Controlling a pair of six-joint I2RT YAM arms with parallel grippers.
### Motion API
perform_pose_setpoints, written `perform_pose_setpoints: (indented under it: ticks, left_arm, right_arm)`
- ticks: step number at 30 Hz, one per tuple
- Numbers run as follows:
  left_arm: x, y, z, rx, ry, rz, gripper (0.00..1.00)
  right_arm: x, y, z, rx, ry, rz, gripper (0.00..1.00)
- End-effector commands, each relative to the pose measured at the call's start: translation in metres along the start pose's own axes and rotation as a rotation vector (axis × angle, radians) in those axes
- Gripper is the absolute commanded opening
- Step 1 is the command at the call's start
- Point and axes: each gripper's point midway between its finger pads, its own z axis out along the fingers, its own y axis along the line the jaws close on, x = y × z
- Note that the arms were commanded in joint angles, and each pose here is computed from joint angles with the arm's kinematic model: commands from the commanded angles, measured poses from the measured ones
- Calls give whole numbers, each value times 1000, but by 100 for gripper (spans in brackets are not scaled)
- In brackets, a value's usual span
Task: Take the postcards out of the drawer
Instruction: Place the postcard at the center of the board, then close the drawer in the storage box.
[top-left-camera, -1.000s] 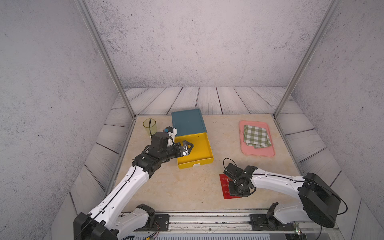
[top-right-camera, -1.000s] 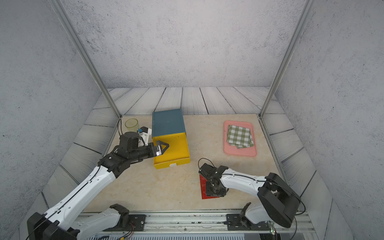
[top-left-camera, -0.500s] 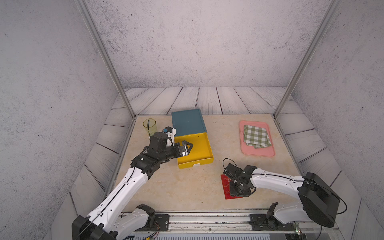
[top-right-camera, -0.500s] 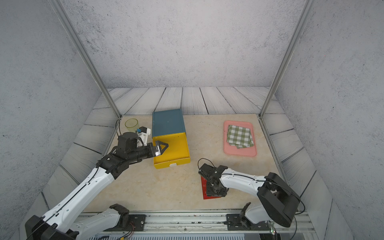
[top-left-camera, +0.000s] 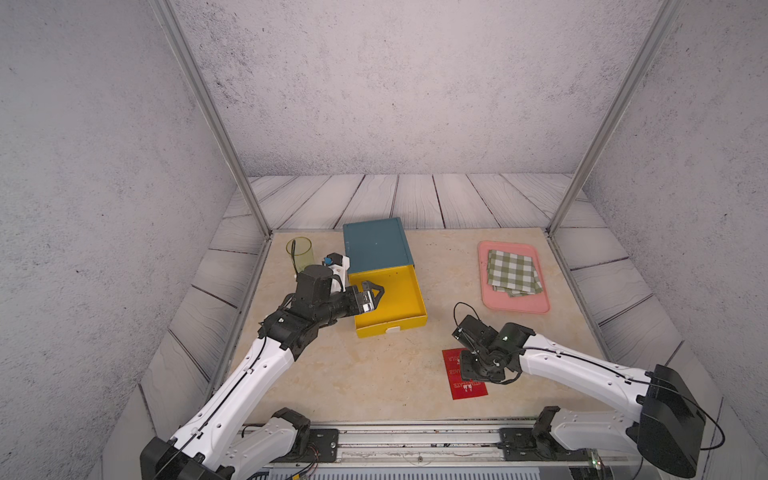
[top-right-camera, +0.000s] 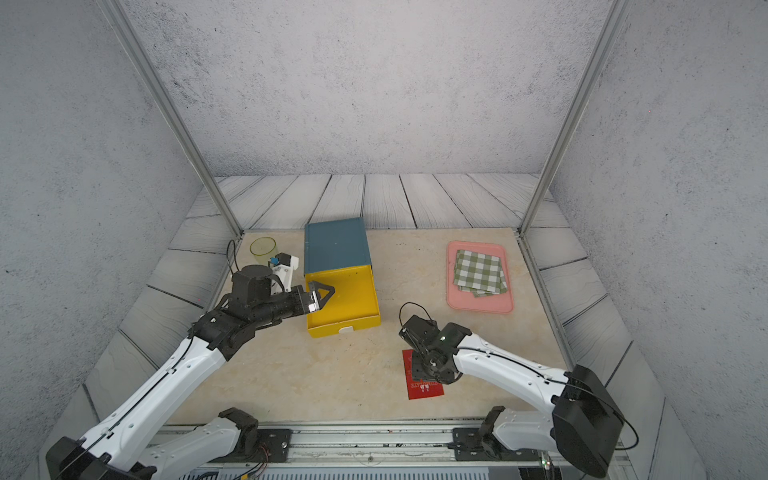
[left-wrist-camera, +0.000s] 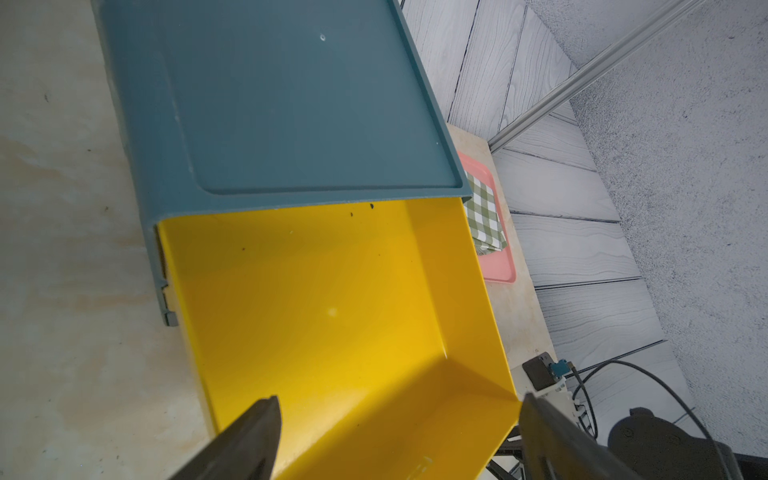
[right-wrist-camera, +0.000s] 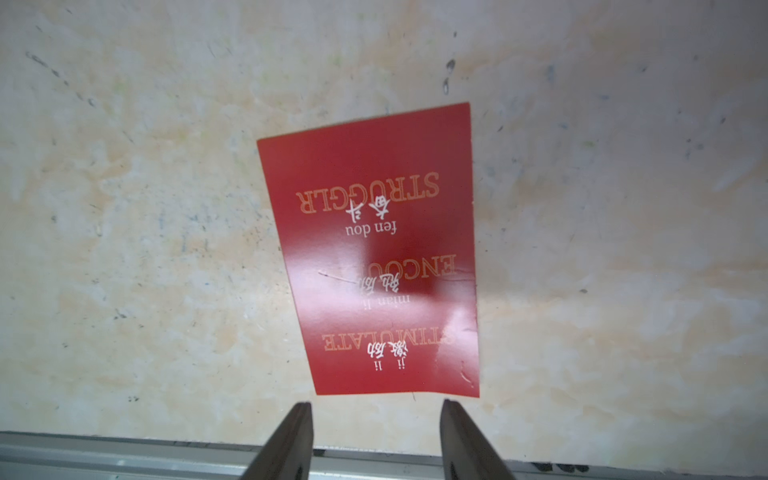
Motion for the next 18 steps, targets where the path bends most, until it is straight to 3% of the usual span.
perform_pose_setpoints:
  ticks: [1, 10, 18]
  left_arm:
    - [-17, -6, -12, -3, -32, 34, 96]
    - [-73, -34, -26, -14, -117, 179, 96]
    - [-129, -45, 13, 29, -132, 226, 96]
  right_arm:
    - [-7, 2, -17, -42, -38, 3, 54]
    - [-26, 23, -68, -211, -200, -134, 54]
    - [-47, 83, -113, -439, -354, -292, 54]
